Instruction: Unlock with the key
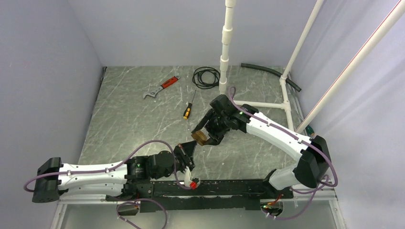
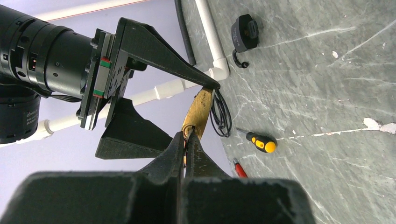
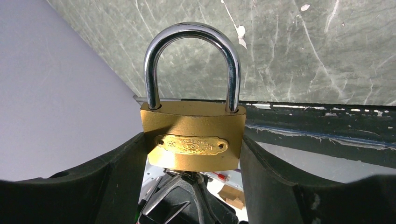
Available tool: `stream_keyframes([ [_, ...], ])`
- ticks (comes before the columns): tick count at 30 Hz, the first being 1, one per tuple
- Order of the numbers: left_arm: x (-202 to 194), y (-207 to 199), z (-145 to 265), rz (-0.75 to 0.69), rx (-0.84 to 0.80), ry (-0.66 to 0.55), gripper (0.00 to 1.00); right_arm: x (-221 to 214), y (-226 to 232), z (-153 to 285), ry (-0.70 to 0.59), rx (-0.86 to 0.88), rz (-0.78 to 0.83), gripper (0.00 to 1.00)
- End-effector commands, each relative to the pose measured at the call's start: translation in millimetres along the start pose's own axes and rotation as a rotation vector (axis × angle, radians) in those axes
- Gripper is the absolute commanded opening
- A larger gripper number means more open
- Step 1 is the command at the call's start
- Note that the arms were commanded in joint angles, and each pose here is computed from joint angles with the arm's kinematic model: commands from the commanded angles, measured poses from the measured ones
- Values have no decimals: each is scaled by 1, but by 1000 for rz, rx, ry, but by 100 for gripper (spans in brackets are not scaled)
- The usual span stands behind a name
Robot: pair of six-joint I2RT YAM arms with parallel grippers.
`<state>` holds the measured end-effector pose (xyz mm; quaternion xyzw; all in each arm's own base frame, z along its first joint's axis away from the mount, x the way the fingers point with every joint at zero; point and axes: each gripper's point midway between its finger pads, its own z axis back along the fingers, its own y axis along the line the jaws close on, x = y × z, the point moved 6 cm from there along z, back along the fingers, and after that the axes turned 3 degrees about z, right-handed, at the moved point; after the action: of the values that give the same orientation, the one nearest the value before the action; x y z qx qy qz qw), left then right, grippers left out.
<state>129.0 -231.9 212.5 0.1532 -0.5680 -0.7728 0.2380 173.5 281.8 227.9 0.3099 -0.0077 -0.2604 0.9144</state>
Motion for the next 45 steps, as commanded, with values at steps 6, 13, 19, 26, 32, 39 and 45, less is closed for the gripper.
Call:
stream_keyframes([
  [6, -6, -22, -3, 16, -96, 53, 0, -48, 44, 55, 71, 230, 120, 0],
  [13, -8, -22, -4, 32, -98, 57, 0, -67, 46, 51, 97, 226, 155, 0],
  [19, -10, -25, -3, 45, -119, 64, 14, -66, 44, 49, 71, 212, 149, 0],
  [26, -9, -21, 1, 91, -81, 44, 40, -50, 32, 45, -10, 183, 108, 0],
  [32, -6, -13, 5, 183, -90, 21, 72, -34, 28, 43, -70, 157, 85, 0],
  [39, -3, 2, 4, 316, -9, -5, 99, -20, 25, 37, -142, 123, 80, 0],
  [45, 2, 26, 13, 436, 92, -74, 100, -8, 19, 29, -212, 87, 73, 0],
])
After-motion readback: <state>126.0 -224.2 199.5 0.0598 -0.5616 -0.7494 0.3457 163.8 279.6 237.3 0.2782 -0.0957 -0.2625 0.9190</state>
